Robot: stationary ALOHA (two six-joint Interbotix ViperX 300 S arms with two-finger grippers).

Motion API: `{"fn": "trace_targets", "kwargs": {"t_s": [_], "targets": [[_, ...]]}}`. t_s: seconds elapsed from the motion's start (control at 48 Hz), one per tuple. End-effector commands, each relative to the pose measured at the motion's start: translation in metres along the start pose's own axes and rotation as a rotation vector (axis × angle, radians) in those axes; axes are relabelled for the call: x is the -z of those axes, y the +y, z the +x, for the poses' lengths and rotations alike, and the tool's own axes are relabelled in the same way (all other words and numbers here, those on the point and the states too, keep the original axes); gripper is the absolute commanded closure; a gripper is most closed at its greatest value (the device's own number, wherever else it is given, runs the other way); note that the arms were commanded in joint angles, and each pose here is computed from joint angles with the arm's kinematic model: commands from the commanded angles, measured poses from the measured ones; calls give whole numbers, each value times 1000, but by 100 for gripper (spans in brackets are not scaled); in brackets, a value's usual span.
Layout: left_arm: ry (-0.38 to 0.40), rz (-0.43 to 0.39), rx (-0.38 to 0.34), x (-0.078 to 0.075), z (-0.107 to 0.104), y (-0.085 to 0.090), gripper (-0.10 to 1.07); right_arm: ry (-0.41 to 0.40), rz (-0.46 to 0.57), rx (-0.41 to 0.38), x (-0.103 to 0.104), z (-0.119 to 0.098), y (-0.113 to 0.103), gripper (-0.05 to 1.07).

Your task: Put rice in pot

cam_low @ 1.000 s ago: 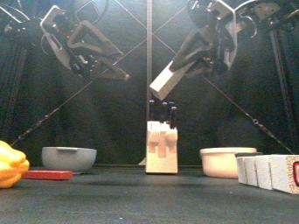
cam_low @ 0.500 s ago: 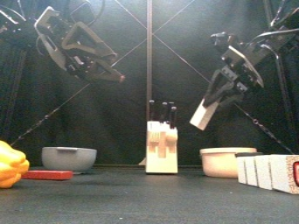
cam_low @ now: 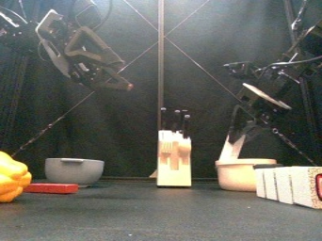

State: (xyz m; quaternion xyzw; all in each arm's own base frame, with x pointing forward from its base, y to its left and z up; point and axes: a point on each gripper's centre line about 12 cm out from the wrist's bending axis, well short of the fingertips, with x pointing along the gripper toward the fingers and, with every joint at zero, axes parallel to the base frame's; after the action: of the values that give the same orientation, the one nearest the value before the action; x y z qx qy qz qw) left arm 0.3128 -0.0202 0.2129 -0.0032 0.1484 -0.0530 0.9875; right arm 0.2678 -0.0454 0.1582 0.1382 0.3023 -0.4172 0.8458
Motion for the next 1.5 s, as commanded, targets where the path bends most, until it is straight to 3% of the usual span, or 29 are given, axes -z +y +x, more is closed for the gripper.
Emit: {"fn": "trace_targets", "kwargs": {"t_s": [0.0, 0.229, 0.625, 1.479], "targets": [[-26, 0, -1, -7, 0, 1, 1, 2, 36, 22, -6, 3, -1, 38], [-21, -1, -6, -5, -1, 2, 1, 27, 40, 73, -2, 14, -4, 29], [-18, -3, -10, -4, -1, 4, 1, 80, 73, 100, 7, 16, -2, 0], [-17, -4, -10, -3, -1, 4, 1, 23, 125, 18, -12, -10, 1, 0]]}}
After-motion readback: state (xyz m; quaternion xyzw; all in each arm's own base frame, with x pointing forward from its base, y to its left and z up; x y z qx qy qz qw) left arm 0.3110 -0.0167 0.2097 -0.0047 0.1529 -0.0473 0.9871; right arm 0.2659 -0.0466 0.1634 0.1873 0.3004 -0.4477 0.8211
